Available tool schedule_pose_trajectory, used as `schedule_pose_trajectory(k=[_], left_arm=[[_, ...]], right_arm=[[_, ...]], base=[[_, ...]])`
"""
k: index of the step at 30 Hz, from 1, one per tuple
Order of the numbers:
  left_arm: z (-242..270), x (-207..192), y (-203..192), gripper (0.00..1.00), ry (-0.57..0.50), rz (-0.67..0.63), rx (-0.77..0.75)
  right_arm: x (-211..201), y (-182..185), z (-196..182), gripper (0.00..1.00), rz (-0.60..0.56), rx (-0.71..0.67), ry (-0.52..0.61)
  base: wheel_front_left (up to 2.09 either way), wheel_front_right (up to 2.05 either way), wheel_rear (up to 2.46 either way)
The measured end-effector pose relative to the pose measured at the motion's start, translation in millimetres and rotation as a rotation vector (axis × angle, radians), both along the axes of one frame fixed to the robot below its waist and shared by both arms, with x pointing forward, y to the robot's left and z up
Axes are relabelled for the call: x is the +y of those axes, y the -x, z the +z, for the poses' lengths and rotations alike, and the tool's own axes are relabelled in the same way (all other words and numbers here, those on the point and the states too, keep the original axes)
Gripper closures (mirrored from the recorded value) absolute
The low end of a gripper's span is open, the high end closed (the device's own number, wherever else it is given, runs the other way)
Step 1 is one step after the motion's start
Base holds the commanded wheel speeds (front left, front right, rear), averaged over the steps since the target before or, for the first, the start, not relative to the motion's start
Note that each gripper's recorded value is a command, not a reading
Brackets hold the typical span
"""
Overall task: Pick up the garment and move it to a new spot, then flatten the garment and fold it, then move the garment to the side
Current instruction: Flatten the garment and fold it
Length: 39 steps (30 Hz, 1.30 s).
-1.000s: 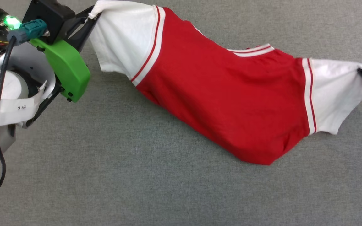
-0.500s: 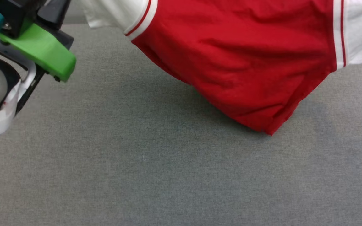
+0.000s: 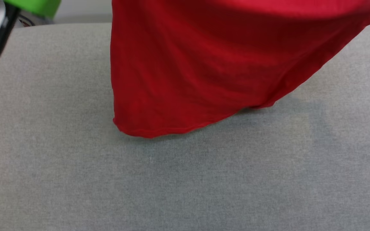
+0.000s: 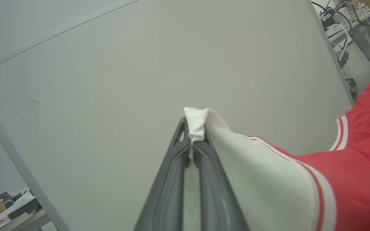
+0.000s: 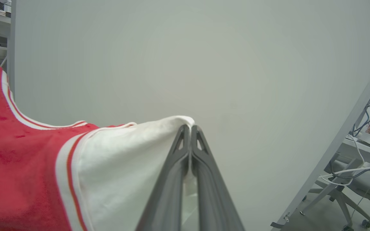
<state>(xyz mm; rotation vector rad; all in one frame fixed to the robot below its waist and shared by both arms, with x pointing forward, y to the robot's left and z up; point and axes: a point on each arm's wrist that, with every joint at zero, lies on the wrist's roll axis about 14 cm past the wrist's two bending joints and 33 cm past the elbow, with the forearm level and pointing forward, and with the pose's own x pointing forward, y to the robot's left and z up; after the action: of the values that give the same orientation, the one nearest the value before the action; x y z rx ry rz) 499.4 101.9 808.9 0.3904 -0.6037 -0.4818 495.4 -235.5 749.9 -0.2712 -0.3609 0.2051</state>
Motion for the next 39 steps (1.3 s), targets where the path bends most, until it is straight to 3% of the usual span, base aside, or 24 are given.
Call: schedule_pose_trajectory(k=[17,24,29,30,39], left_arm=[[16,3,-141,1.00,0.071,0.084,-0.052],[-1,13,-186,1.00,0.111,0.114,-0.046],[-40,21,-214,1.00,0.130,0.135,0.020],[-86,27,-226,1.00,0.125,0.148,0.103],[-159,30,-200,1.00,0.145,0.132,0.256]], right_arm=[[10,-139,57,1.00,-0.095,-0.142,0.076],[15,-183,53,1.00,-0.116,-0.145,0.103],[17,-211,17,1.00,-0.112,-0.083,0.104],[27,-224,-25,1.00,-0.072,-0.018,0.104],[50,-202,-102,1.00,0.041,0.112,0.066]], base=[[0.00,0.00,0.00],[0.00,0.00,0.00],[0.00,0.00,0.00],[0.00,0.00,0.00],[0.00,0.00,0.00]])
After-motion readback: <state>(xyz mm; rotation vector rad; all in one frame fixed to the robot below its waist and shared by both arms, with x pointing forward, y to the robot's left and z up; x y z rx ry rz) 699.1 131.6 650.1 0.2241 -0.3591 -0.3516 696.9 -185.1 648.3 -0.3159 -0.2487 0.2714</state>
